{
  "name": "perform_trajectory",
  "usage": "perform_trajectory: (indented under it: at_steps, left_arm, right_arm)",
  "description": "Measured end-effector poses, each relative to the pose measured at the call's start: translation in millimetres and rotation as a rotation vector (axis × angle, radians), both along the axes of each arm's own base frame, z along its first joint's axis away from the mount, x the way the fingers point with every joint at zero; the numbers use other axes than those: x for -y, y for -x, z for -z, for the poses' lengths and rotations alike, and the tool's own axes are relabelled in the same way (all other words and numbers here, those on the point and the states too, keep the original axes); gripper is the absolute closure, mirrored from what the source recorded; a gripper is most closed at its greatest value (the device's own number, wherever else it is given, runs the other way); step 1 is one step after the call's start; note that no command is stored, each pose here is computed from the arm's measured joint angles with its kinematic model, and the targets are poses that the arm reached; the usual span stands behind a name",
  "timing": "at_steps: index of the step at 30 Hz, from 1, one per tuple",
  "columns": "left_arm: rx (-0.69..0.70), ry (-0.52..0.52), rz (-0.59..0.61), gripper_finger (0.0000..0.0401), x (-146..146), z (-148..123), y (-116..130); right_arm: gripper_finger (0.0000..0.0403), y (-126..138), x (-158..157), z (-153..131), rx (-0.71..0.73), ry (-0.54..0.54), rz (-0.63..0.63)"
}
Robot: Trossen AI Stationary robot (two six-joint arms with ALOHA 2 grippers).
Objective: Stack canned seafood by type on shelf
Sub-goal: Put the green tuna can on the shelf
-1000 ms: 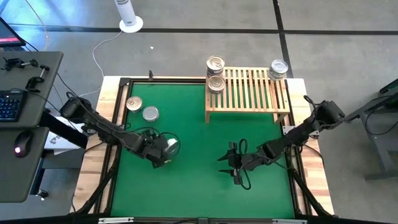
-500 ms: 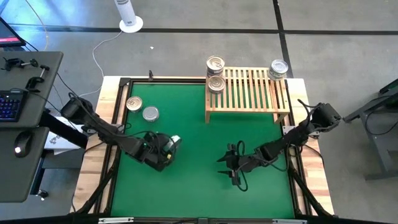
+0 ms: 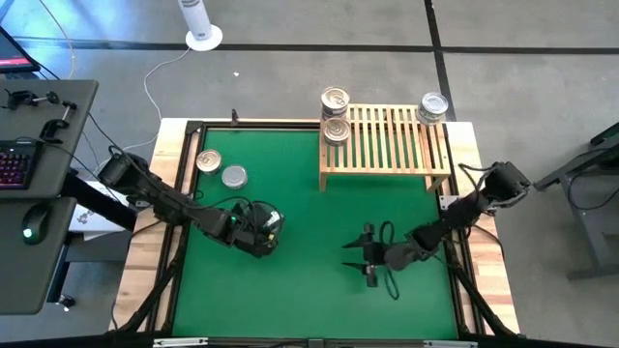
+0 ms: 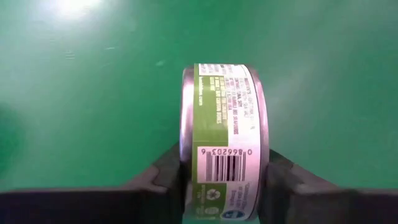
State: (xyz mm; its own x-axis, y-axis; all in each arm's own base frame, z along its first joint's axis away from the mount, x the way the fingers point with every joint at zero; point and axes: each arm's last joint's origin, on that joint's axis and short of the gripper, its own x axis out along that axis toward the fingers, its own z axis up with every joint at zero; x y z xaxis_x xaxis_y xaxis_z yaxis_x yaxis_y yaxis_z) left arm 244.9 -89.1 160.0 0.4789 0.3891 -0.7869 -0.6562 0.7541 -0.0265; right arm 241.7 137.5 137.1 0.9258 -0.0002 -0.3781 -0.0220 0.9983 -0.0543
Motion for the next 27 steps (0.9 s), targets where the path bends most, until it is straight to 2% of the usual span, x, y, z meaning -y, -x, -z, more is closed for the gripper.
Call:
perform_trajectory:
  at_steps: [1, 5, 7, 9, 11, 14, 17, 21, 24, 27]
  left_arm:
    - [0.010, 0.013, 0.016, 0.0294, 0.3, -0.6, -2.2]
    - [0.055, 0.086, 0.120, 0.0294, 4.2, -3.9, -11.7]
    - [0.097, 0.141, 0.164, 0.0294, 4.4, -6.7, -18.4]
    - [0.132, 0.200, 0.200, 0.0294, 2.1, -9.4, -24.7]
    - [0.177, 0.250, 0.225, 0.0294, -2.0, -10.5, -30.5]
    - [0.275, 0.346, 0.260, 0.0294, -11.7, -3.2, -33.7]
    - [0.403, 0.454, 0.264, 0.0294, -22.4, 13.6, -27.8]
    - [0.544, 0.556, 0.206, 0.0294, -34.8, 34.1, -9.7]
    - [0.606, 0.613, 0.162, 0.0294, -39.6, 44.6, 2.2]
    - [0.674, 0.650, 0.155, 0.0294, -40.5, 46.9, 7.0]
  right_arm:
    - [0.0187, 3.6, 1.1, 2.6, 0.029, -0.016, -0.005]
    - [0.0187, 8.3, 5.8, 9.3, 0.031, -0.062, -0.080]
    - [0.0187, 6.6, 6.9, 9.2, 0.024, -0.051, -0.129]
    - [0.0187, 1.1, 7.3, 5.7, 0.038, -0.001, -0.154]
    - [0.0187, -4.6, 8.3, 3.9, 0.051, 0.093, -0.174]
    - [0.0180, -15.1, 9.7, 4.5, 0.047, 0.197, -0.193]
    - [0.0157, -25.1, 16.0, 10.6, 0.017, 0.164, -0.156]
    - [0.0111, -33.8, 24.8, 30.0, -0.009, 0.110, -0.120]
    - [0.0079, -42.2, 27.5, 42.1, 0.063, 0.079, -0.103]
    - [0.0054, -55.9, 29.9, 49.6, 0.190, 0.092, -0.086]
